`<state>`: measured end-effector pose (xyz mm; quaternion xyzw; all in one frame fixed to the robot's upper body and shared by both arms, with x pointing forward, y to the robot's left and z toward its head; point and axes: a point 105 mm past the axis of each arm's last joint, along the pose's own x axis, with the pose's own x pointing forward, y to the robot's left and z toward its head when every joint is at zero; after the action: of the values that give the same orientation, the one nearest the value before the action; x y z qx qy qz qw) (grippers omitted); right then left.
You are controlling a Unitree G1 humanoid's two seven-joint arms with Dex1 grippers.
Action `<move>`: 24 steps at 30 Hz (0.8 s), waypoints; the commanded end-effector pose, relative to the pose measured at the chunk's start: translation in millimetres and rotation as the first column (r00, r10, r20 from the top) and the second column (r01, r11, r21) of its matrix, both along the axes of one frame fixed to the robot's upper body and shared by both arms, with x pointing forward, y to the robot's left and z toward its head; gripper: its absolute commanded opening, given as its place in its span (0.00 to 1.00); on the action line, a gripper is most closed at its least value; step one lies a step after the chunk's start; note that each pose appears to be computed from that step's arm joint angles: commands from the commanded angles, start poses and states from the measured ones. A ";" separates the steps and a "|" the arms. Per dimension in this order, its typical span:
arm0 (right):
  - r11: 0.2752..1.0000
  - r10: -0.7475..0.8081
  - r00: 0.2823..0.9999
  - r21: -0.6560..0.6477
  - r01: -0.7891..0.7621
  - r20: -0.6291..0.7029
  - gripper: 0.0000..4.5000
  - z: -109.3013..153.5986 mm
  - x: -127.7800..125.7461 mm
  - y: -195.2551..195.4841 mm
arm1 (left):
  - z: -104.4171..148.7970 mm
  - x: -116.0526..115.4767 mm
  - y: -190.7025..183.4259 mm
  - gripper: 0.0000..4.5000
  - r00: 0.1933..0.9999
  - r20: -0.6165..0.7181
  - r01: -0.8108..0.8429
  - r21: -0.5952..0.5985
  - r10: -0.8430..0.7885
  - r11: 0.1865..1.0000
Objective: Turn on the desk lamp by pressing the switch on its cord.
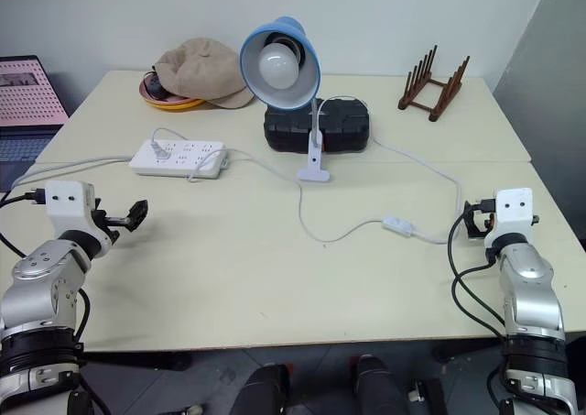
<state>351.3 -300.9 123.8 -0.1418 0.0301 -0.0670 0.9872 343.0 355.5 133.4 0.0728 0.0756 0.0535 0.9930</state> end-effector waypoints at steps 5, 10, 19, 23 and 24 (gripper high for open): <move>0.999 0.022 0.999 -0.049 -0.020 0.050 0.99 19.6 0.7 -1.3 | 18.2 -2.6 -3.0 1.00 0.998 0.035 0.052 0.009 -0.052 0.999; 0.979 0.190 0.982 -0.072 -0.189 0.012 0.99 31.9 0.9 7.5 | 26.7 -4.6 -29.8 1.00 0.971 0.002 0.241 0.007 -0.241 0.971; 0.647 0.735 0.601 0.060 -0.760 -0.313 0.99 34.7 -21.9 66.7 | 59.6 -29.0 -158.6 1.00 0.538 -0.157 0.839 0.012 -0.828 0.543; 0.582 0.782 0.518 0.109 -0.805 -0.348 0.99 26.7 -15.6 82.5 | 55.7 -35.4 -197.4 1.00 0.375 -0.218 0.926 0.053 -0.901 0.373; 0.575 0.789 0.507 0.125 -0.808 -0.348 0.99 24.1 -12.4 87.1 | 55.1 -34.9 -204.8 1.00 0.350 -0.220 0.937 0.058 -0.911 0.345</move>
<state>334.8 -218.1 144.6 -0.1812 0.1447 0.4126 0.8809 309.3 162.2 183.0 0.1710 0.1069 -0.4964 0.8444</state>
